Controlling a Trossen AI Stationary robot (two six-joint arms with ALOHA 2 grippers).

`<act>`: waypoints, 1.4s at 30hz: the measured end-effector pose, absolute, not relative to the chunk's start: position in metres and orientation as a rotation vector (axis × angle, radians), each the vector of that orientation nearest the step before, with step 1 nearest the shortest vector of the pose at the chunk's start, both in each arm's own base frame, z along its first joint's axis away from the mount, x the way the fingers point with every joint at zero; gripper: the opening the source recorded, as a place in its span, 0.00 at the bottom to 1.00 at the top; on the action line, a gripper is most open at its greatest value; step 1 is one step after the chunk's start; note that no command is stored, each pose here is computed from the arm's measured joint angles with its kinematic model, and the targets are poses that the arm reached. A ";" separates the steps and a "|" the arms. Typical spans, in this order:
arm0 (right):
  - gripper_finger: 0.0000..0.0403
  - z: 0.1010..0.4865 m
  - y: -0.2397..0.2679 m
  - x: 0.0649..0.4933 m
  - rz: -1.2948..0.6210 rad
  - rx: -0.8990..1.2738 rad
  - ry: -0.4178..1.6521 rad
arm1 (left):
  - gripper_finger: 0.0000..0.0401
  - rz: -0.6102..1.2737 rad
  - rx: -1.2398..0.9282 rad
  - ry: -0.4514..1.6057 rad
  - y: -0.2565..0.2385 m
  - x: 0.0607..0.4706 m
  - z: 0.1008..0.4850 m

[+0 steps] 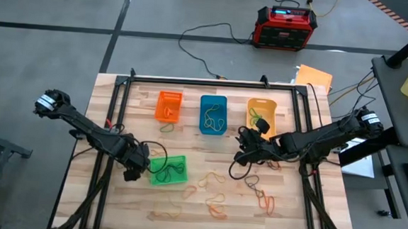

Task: Sort rubber bands into baskets
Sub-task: Put the violet rubberband into the green bin

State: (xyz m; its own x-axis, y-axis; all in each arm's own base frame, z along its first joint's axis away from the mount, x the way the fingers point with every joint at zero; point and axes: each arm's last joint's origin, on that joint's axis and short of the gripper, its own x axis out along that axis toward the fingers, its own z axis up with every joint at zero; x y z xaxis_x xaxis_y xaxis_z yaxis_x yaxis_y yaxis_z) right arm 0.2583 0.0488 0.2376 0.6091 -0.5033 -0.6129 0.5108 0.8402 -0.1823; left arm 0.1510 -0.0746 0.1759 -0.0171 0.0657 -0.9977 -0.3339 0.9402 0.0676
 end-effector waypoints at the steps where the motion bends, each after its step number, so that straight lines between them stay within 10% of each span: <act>1: 0.23 0.237 0.049 0.258 -0.586 0.010 0.707 | 0.03 0.350 -0.229 1.564 -0.073 0.150 0.173; 16: 0.24 0.235 0.050 0.258 -0.542 0.034 0.722 | 0.27 0.456 -0.396 1.571 -0.071 0.143 0.154; 42: 0.23 0.237 0.051 0.261 -0.533 0.055 0.687 | 0.11 0.514 -0.476 1.567 -0.070 0.139 0.145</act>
State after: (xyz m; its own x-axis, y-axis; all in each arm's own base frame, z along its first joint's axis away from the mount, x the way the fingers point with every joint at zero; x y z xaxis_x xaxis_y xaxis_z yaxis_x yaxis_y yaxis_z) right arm 0.2613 0.0509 0.2375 0.6453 -0.4502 -0.6172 0.4859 0.8653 -0.1232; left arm 0.1390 -0.0705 0.1455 -0.0572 0.0064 -0.9983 -0.5858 0.8095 0.0388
